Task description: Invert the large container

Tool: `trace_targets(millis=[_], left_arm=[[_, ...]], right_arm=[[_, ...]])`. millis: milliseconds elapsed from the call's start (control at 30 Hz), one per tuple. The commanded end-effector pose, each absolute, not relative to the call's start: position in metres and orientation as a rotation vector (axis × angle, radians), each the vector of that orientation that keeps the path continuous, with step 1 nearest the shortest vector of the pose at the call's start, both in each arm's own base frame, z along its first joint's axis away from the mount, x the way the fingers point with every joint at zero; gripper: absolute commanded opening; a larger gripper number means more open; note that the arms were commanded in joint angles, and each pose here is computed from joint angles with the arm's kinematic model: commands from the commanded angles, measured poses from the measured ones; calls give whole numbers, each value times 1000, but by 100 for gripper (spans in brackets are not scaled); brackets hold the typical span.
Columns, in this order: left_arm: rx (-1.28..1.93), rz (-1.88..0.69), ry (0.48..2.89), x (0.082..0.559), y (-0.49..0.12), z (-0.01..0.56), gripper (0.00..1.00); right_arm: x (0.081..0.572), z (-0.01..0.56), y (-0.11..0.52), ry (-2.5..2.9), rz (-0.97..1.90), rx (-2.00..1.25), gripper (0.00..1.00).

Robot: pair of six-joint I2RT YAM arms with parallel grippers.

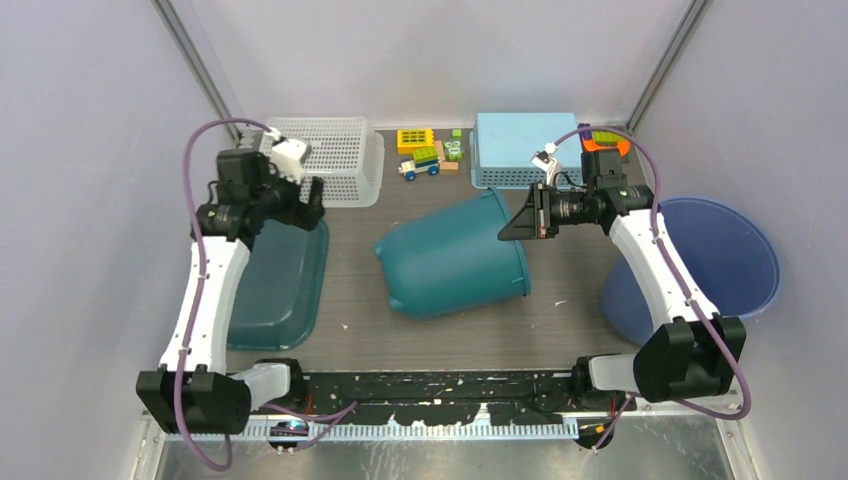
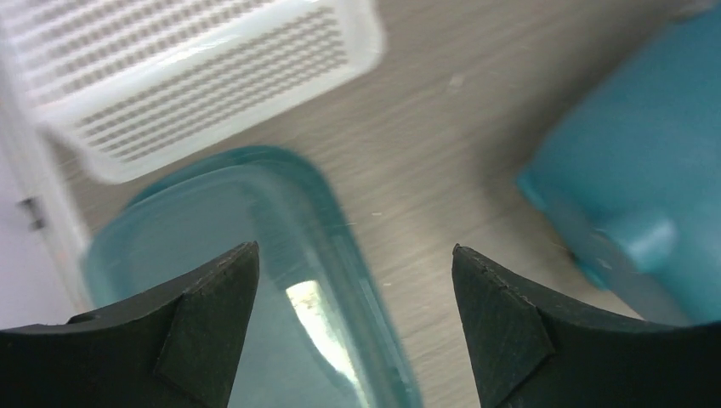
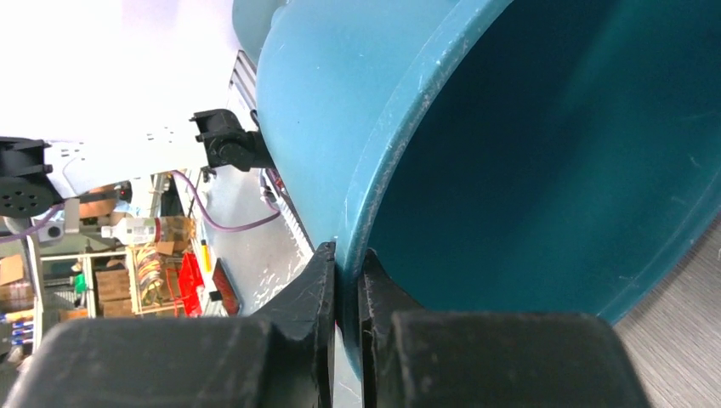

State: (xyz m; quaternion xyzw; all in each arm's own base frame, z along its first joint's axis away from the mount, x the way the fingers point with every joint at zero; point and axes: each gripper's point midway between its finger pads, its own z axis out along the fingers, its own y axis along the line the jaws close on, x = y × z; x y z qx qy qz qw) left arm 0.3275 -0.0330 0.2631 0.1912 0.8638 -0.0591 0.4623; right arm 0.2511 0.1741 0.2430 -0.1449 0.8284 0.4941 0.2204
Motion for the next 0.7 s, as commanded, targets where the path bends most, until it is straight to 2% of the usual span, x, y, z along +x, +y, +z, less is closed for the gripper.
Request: trace_targets(millis=[0,267,667], left_arm=[[643,-375,2097,325,-100,244,85],[786,-495,2125,339,-144,197,85],[945,-645,2123,314,-187,162,83]], right_arm=[[264,243,162,2264,1180,-405,14],[268,235,155,2297,1091,-415,20],[273,239,146,2298,990,-439,35]])
